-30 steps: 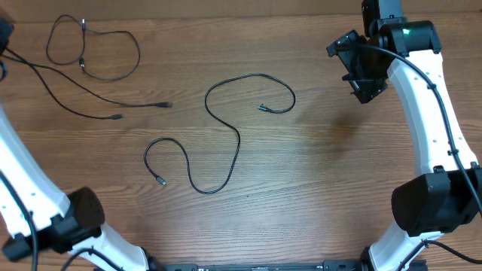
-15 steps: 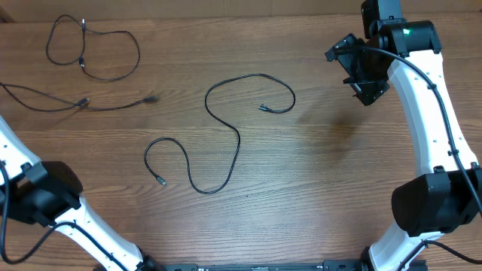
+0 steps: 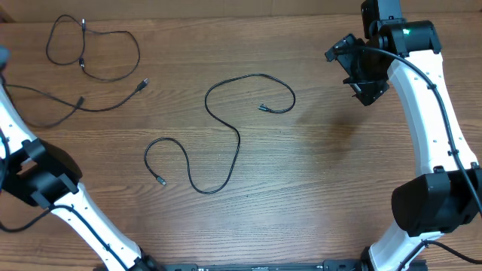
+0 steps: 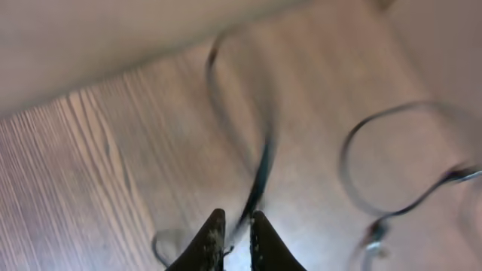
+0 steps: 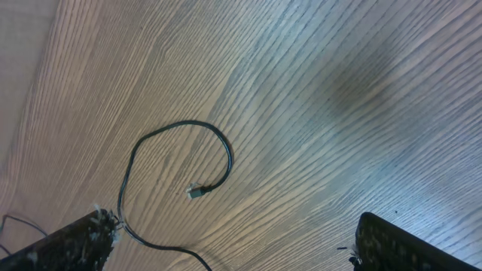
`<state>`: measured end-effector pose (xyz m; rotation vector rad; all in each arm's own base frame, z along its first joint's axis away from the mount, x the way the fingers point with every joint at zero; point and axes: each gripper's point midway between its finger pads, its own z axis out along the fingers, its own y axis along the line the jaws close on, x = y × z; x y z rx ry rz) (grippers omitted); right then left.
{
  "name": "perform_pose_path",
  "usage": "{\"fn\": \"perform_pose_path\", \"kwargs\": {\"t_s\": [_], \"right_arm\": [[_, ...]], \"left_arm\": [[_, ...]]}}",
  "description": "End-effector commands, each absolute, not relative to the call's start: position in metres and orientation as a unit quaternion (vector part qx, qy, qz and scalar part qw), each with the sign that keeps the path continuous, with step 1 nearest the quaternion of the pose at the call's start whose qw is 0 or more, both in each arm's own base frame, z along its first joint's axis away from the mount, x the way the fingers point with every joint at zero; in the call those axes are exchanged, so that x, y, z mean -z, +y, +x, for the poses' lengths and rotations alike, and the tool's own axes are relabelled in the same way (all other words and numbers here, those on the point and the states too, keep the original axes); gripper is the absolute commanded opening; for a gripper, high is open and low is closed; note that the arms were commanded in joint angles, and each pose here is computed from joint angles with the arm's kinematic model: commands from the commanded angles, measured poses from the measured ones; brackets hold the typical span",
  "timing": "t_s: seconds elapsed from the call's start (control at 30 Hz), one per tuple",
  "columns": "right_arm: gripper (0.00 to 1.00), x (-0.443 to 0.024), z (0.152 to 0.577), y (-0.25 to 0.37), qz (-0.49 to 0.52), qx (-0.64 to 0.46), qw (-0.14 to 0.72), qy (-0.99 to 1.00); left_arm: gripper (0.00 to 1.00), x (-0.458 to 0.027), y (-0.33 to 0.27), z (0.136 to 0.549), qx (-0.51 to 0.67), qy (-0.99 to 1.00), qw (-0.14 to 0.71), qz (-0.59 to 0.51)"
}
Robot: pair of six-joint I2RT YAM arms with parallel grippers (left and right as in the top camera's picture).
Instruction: Untangle cables
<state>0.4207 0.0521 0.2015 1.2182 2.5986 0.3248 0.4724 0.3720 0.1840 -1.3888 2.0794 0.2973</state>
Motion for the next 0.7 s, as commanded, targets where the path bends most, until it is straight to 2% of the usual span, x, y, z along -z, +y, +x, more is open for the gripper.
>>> {"fn": "perform_pose_path", "kwargs": {"t_s": [0.0, 0.07, 0.1, 0.43, 0.67], "right_arm": [[1.00, -0.207, 0.421, 0.051, 0.415, -0.114, 0.134, 0.893], [1.00, -0.207, 0.420, 0.051, 0.415, -0.113, 0.133, 0.893], [1.00, -0.207, 0.420, 0.051, 0.415, -0.112, 0.132, 0.893], [1.00, -0.207, 0.419, 0.054, 0.413, -0.120, 0.126, 0.894], [1.00, -0.206, 0.418, 0.054, 0.414, -0.118, 0.124, 0.894]], "left_arm": [[0.18, -0.139, 0.363, 0.470, -0.110, 0.813, 0.249, -0.515], [0.44, -0.130, 0.361, 0.467, -0.110, 0.821, 0.234, -0.509], [0.69, -0.126, 0.358, 0.465, -0.111, 0.830, 0.223, -0.498], [0.72, -0.109, 0.328, 0.457, -0.091, 0.884, 0.163, -0.429], [0.77, -0.056, 0.315, 0.437, -0.077, 0.892, 0.077, -0.438]]}}
